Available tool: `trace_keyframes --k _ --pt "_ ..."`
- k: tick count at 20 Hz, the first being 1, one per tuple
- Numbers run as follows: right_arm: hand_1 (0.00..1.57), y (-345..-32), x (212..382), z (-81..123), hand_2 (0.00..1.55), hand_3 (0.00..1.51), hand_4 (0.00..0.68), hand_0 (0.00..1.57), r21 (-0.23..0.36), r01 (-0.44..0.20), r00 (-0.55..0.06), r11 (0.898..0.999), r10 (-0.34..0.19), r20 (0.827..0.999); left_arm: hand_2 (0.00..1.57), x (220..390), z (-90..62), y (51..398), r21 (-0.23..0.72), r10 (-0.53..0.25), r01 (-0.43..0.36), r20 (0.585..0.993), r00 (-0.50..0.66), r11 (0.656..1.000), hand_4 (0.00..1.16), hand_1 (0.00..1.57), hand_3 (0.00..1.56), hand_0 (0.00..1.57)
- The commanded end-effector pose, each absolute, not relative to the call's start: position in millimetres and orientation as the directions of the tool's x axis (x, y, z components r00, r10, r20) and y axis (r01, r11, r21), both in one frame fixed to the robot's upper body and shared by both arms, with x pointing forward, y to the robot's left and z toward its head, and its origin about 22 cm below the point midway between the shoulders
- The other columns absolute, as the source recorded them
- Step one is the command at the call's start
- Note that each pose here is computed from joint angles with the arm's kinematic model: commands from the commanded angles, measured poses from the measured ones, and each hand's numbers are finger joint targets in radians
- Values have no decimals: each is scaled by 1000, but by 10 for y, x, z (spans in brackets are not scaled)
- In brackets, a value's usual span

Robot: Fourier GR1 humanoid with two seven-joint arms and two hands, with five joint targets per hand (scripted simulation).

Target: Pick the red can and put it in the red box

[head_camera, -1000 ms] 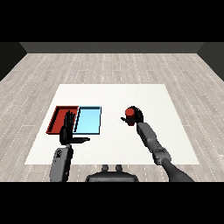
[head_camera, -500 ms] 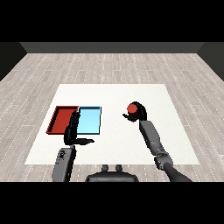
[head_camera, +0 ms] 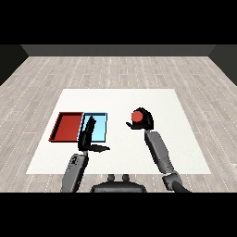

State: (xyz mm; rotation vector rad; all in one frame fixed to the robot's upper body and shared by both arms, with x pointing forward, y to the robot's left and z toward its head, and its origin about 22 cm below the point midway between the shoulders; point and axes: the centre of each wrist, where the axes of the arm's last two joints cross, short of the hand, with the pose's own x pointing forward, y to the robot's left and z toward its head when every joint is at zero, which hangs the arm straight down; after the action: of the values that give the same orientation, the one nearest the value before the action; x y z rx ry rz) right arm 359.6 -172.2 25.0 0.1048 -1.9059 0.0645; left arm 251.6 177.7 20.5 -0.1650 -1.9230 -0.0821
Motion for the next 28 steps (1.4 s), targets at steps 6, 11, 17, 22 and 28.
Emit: trace_keyframes --k 6,11,17,22,28 --pt "1451 -1023 3124 350 1425 1380 650 1451 63 -101 -334 993 -94 938 0 2745 160 1450 -54 118 220 950 -288 974 0 0 0 0" --pt "1457 -1089 3030 426 1443 1398 664 1457 60 -110 -338 992 -94 937 0 2652 90 1238 -44 99 221 965 -244 974 0 0 0 0" --pt "1458 -746 2908 507 1449 1384 634 1458 62 -116 -348 991 -99 932 0 2606 -58 1003 -51 105 230 968 -228 972 0 0 0 0" --pt "1443 -801 3048 297 1438 1389 631 1443 53 -138 -353 989 -99 930 0 2767 -21 1088 -80 138 271 970 -201 959 0 0 0 0" --pt "1428 -651 3024 464 1435 1375 631 1428 47 -131 -336 990 -89 938 0 2800 -257 1098 -90 136 260 977 -162 961 0 0 0 0"
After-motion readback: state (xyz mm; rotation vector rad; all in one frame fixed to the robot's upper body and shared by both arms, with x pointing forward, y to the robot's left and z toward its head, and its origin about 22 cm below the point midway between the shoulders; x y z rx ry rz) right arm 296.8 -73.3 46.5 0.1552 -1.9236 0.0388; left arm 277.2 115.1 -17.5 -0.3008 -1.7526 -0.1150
